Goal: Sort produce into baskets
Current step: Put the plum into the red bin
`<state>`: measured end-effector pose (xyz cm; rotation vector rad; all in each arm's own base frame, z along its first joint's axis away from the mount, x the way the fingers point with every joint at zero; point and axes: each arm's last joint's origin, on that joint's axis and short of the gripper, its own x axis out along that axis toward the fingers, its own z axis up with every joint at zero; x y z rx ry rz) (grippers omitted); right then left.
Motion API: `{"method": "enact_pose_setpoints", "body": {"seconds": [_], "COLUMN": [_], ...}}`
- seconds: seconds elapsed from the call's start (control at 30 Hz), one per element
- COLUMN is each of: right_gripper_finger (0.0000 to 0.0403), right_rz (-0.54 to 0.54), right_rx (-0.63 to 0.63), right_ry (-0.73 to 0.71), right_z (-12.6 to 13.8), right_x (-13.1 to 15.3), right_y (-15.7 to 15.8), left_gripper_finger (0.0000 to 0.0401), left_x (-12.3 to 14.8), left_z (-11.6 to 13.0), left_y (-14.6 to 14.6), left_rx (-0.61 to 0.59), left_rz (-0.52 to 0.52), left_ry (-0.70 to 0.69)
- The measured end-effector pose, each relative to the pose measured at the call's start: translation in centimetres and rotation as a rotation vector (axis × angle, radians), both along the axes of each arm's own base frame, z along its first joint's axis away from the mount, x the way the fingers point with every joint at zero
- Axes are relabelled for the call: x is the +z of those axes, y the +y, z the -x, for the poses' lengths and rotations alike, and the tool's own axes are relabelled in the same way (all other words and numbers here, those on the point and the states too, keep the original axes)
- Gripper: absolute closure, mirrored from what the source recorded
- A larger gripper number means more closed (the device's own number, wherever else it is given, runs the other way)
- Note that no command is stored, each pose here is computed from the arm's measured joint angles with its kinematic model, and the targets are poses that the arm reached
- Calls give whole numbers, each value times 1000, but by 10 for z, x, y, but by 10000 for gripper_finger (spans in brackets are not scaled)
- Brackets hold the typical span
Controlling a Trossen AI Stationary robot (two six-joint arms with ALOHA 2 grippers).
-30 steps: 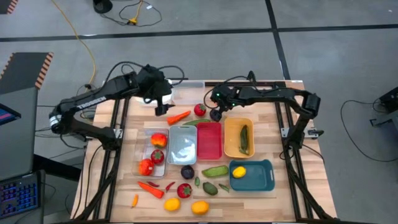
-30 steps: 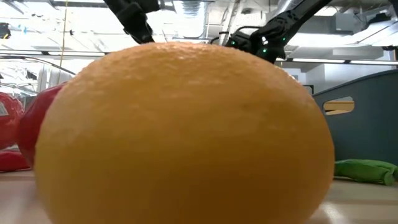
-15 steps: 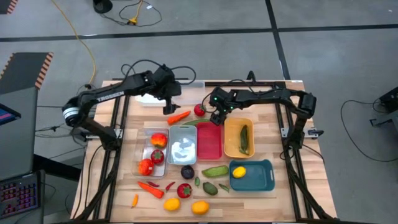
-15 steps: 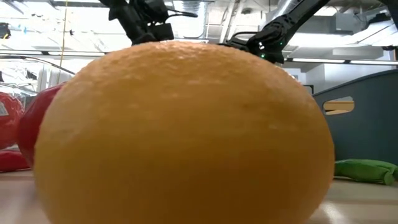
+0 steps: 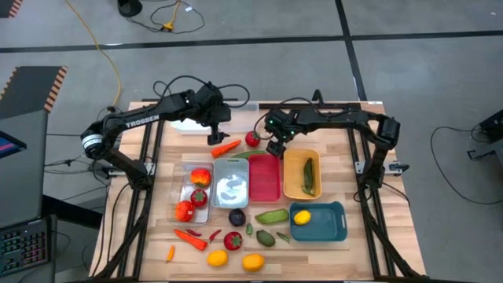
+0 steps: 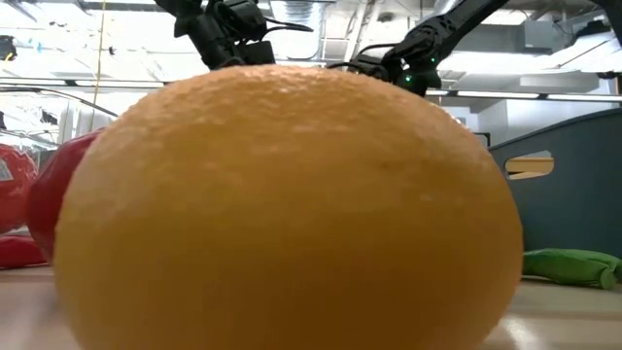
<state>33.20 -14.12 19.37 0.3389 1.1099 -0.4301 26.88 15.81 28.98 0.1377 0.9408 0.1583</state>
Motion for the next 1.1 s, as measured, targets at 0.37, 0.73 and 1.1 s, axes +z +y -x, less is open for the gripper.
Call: {"method": "enact_pose_setpoints", "body": {"seconds": [0.37,0.73,1.1], "right_gripper_finger": [82,82,82], "right_rz": [3,72,24], "right_rx": [178,453,538], "right_ry": [158,221,148], "right_z": [4,6,3], "right_x": [31,32,33], "right_y": [2,4,6], "left_gripper_finger": [3,3,3], "left_x": [0,0,0], "left_z": [0,0,0], "left_y": [0,0,0], "left_rx": [-3,-3,-3], "left_rz": [1,0,0], "left_ry": [4,5,5]}}
